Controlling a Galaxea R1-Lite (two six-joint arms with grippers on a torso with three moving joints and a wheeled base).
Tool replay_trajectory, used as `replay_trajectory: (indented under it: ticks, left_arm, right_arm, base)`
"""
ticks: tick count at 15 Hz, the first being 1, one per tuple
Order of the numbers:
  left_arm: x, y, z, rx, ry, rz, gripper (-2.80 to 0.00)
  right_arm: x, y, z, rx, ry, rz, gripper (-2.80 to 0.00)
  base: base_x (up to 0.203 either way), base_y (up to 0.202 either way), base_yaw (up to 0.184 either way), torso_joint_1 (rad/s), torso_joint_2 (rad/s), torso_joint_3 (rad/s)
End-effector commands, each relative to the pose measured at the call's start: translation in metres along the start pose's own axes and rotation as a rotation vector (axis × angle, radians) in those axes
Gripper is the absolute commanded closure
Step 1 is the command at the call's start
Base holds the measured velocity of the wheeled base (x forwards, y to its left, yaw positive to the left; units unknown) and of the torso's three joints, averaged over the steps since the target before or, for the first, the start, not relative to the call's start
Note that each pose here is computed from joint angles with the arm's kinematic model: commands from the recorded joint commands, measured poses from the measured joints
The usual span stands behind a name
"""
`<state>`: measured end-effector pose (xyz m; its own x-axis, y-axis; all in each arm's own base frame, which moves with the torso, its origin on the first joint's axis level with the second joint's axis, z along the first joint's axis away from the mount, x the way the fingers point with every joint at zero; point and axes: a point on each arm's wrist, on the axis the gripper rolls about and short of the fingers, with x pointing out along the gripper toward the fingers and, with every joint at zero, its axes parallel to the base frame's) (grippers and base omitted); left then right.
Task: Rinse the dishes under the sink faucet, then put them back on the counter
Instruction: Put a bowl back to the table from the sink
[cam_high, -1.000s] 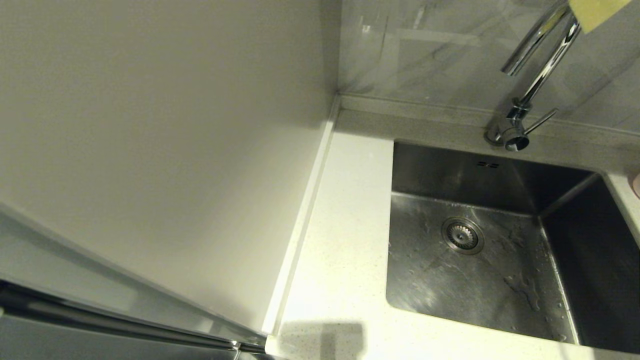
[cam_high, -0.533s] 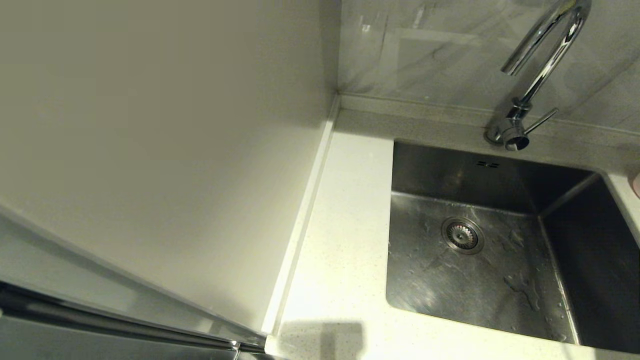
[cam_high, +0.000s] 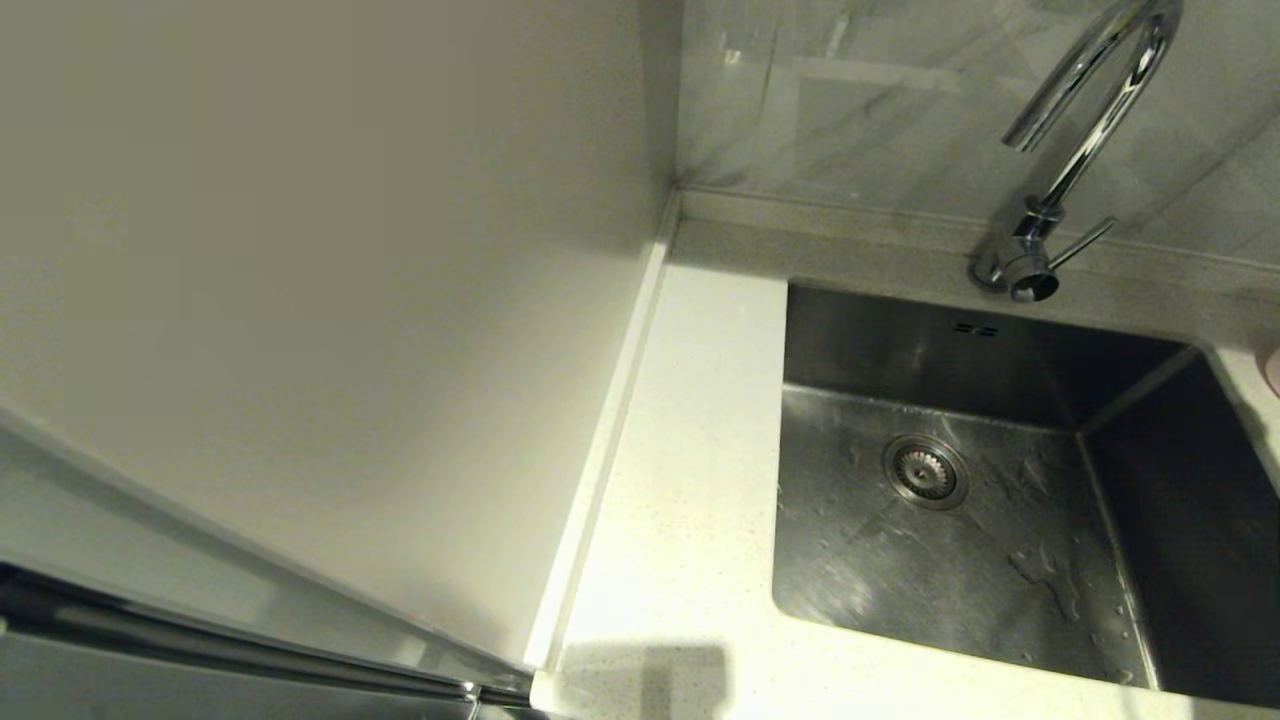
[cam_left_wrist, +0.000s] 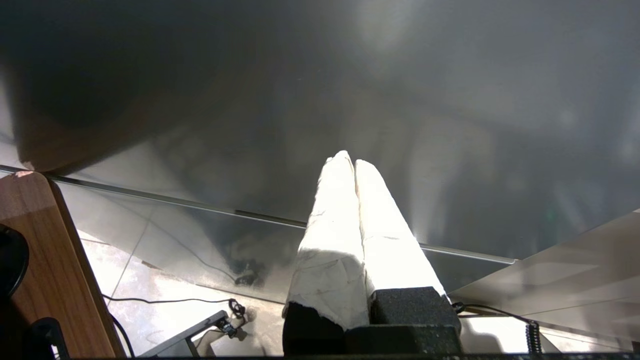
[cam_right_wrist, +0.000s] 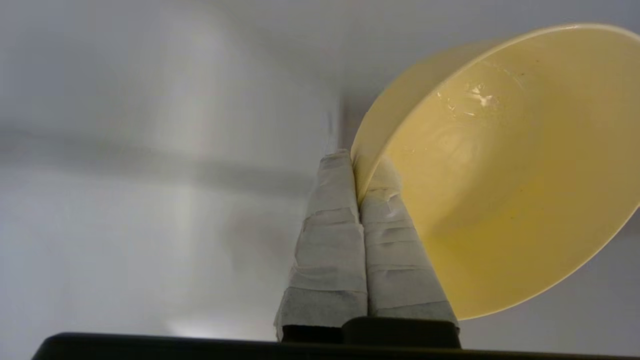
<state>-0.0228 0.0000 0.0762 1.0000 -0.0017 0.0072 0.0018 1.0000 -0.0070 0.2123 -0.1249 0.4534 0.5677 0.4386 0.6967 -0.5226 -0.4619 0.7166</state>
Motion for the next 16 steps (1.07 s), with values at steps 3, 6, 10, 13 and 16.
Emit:
replay_trajectory:
  ticks: [3,6,10,13,16]
  left_arm:
    - [0.000,0.000,-0.001,-0.001,0.003,0.000,0.00]
    - [0.000,0.000,-0.001,-0.001,0.003,0.000,0.00]
    - [0.000,0.000,-0.001,-0.001,0.003,0.000,0.00]
    - [0.000,0.000,-0.001,-0.001,0.003,0.000,0.00]
    - [0.000,0.000,-0.001,-0.001,0.003,0.000,0.00]
  right_arm:
    - [0.009,0.023,-0.052,-0.382,0.366,-0.311,0.00]
    - [0.005,0.025,-0.059,-0.821,0.576,-0.524,0.00]
    - [-0.023,0.049,-0.049,-1.056,0.464,-0.616,0.00]
    - [-0.025,0.056,-0.053,-1.089,0.442,-0.632,0.00]
    - [-0.020,0.056,-0.034,-0.581,0.249,-0.705,0.00]
  base:
    - [0.000,0.000,0.000,0.000,0.00,0.000]
    - [0.000,0.000,0.000,0.000,0.00,0.000]
    - [0.000,0.000,0.000,0.000,0.00,0.000]
    - [0.000,0.000,0.000,0.000,0.00,0.000]
    - [0.000,0.000,0.000,0.000,0.00,0.000]
